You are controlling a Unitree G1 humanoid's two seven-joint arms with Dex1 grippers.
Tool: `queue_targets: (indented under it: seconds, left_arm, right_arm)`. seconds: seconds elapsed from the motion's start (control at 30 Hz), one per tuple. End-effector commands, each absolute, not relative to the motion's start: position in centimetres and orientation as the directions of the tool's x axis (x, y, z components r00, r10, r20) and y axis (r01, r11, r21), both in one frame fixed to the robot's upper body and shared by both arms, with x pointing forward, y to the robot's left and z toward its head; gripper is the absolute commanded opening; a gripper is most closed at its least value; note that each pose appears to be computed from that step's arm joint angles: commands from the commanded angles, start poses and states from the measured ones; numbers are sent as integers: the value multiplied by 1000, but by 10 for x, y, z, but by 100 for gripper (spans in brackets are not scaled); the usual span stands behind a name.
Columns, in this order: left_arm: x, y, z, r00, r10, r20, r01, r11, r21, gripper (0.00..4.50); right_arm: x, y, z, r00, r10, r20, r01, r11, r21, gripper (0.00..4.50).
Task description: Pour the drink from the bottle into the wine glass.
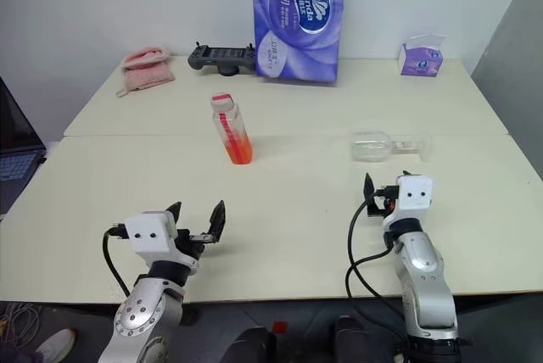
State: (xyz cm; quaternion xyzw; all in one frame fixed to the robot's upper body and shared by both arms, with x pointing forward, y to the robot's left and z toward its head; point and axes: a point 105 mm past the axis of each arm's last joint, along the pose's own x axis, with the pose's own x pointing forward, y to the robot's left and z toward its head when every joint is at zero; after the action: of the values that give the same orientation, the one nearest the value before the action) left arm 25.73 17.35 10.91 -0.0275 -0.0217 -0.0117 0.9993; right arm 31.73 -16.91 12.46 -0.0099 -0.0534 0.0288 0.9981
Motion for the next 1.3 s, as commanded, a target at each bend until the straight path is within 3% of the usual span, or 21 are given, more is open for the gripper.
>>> queue_targets:
  seconds: [0.03, 1.3]
  left_arm:
    - [257, 171, 128, 993, -31, 115, 36, 999, -36, 450]
    - [264, 164, 127, 993, -22, 117, 29, 998, -59, 450]
  right_arm:
    - [315, -169, 139, 985, 56, 161, -53, 998, -27, 446]
    - [318, -164, 139, 985, 65, 159, -61, 998, -26, 446]
